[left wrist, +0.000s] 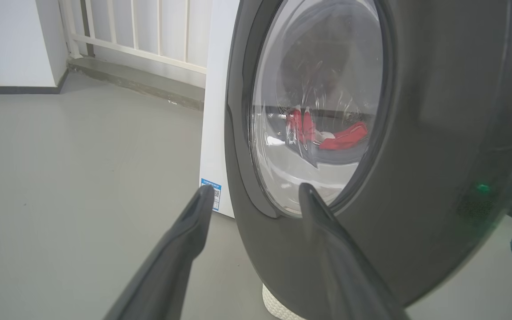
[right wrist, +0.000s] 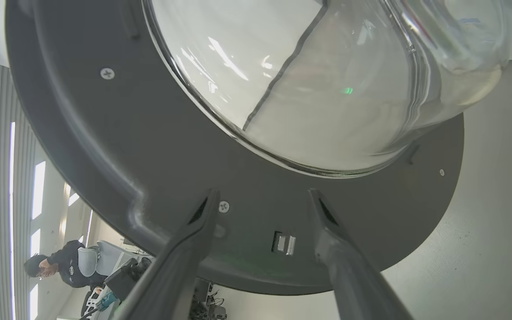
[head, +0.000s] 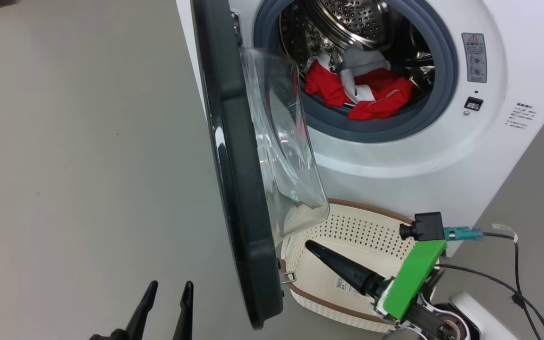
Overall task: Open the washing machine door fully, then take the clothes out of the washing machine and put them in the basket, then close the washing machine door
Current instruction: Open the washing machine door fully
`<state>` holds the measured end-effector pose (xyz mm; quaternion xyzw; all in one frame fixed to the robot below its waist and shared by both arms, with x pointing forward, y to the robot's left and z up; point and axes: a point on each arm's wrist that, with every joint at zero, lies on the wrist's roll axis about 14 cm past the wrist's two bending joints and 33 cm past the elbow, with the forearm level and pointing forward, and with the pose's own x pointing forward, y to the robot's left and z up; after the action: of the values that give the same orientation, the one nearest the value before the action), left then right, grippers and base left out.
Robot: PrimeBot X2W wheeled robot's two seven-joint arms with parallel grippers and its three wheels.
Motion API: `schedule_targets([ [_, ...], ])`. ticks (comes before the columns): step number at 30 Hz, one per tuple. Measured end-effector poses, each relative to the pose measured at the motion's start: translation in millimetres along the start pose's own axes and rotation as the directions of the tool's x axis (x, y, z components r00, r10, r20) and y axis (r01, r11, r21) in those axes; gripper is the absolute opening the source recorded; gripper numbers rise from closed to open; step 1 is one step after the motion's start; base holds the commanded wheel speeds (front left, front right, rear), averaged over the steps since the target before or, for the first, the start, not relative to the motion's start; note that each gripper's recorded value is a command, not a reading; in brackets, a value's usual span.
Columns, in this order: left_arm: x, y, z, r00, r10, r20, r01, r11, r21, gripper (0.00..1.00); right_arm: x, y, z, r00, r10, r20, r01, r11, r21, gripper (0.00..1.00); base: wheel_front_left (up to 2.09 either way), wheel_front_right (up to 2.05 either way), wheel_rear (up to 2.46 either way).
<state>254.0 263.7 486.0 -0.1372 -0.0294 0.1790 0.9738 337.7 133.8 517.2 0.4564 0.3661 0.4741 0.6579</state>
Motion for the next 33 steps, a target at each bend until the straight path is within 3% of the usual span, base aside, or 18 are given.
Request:
schedule_targets([
  [15, 3, -5, 1, 1.0, -0.026, 0.006, 0.026, 1.0, 0.001, 1.0, -46, -57, 16, 0.971, -0.188, 0.149, 0.193, 0.981, -0.02, 1.0, 0.0, 0.0, 0.0],
  [27, 2, -6, -5, 0.999, -0.03, -0.012, 0.03, 1.0, 0.001, 1.0, -76, -84, 35, 0.923, -0.275, 0.269, 0.309, 0.946, -0.095, 1.0, 0.0, 0.0, 0.0],
  [33, 3, -8, -5, 0.999, -0.036, -0.015, 0.036, 0.999, 0.001, 1.0, -94, -99, 41, 0.89, -0.31, 0.333, 0.379, 0.91, -0.167, 1.0, 0.0, 0.0, 0.0],
])
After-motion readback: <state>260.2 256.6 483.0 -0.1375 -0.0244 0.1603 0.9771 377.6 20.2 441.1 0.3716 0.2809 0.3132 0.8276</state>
